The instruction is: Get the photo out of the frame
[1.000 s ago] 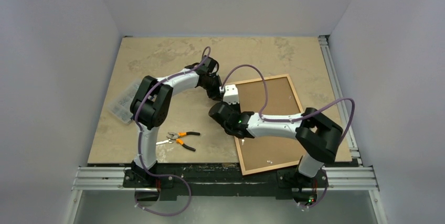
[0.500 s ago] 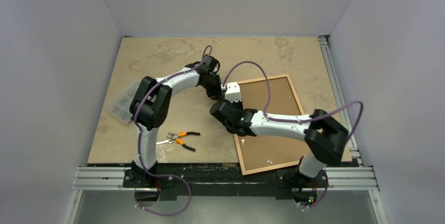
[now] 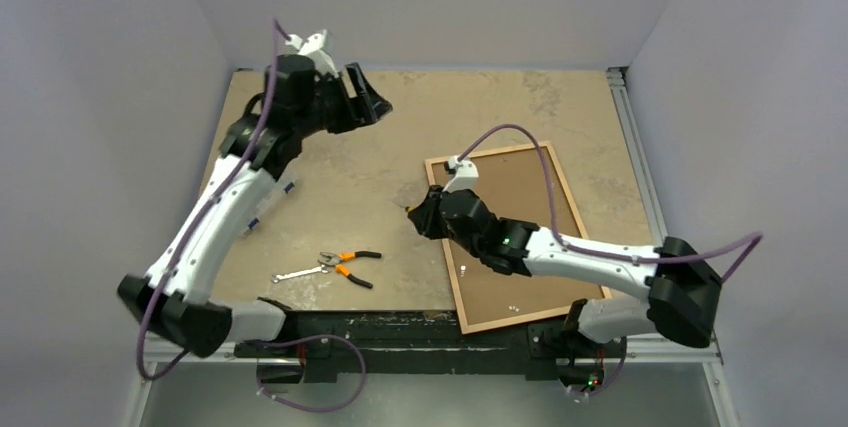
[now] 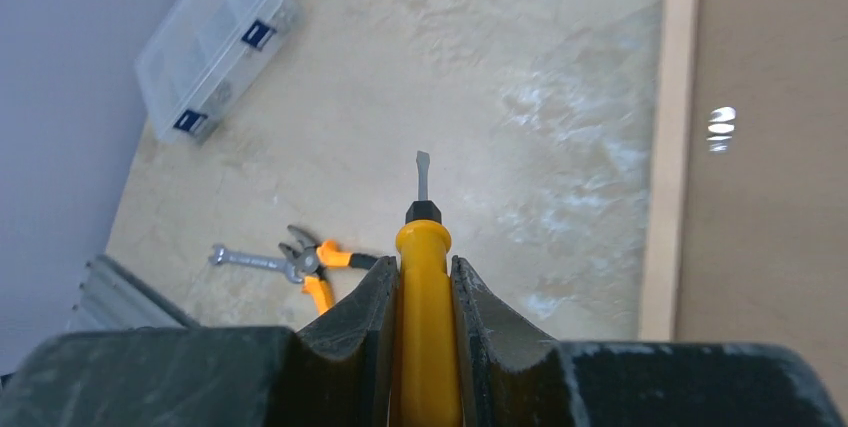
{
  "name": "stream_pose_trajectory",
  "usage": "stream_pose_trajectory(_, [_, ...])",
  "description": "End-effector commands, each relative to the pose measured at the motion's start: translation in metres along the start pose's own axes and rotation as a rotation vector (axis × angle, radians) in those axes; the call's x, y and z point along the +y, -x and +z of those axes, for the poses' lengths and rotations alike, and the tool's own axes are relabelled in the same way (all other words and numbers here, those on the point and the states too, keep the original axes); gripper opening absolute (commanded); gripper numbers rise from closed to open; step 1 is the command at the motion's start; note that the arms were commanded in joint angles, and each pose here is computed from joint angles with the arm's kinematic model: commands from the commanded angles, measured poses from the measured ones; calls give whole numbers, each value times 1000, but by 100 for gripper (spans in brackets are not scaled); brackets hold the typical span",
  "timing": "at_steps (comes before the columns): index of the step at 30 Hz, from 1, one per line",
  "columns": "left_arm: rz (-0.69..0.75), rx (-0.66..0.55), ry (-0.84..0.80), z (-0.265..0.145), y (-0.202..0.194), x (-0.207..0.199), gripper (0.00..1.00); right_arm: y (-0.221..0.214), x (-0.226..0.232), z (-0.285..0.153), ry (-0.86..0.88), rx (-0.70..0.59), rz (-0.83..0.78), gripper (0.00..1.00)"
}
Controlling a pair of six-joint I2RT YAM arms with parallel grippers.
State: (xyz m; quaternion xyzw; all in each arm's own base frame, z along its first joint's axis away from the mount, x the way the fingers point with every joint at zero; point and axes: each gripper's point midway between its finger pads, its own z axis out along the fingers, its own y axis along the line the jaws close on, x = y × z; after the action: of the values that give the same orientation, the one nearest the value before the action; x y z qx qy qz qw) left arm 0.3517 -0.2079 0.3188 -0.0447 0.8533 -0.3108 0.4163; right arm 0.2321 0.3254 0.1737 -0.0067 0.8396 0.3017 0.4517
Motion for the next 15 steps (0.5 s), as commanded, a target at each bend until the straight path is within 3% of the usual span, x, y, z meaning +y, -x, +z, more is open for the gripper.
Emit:
stream_pose_trajectory(1, [143,-191,-7,-58,29,-7,70,-15,66,22,276,61,169,0])
stream_pose_trajectory(10, [230,-214,-110,-87,14,-31,69,-78,142,108,494,271,228,1])
stream_pose_trajectory(15, [229,-189,-149,-83,6,-37,68,-111,162,127,603,385,239,11])
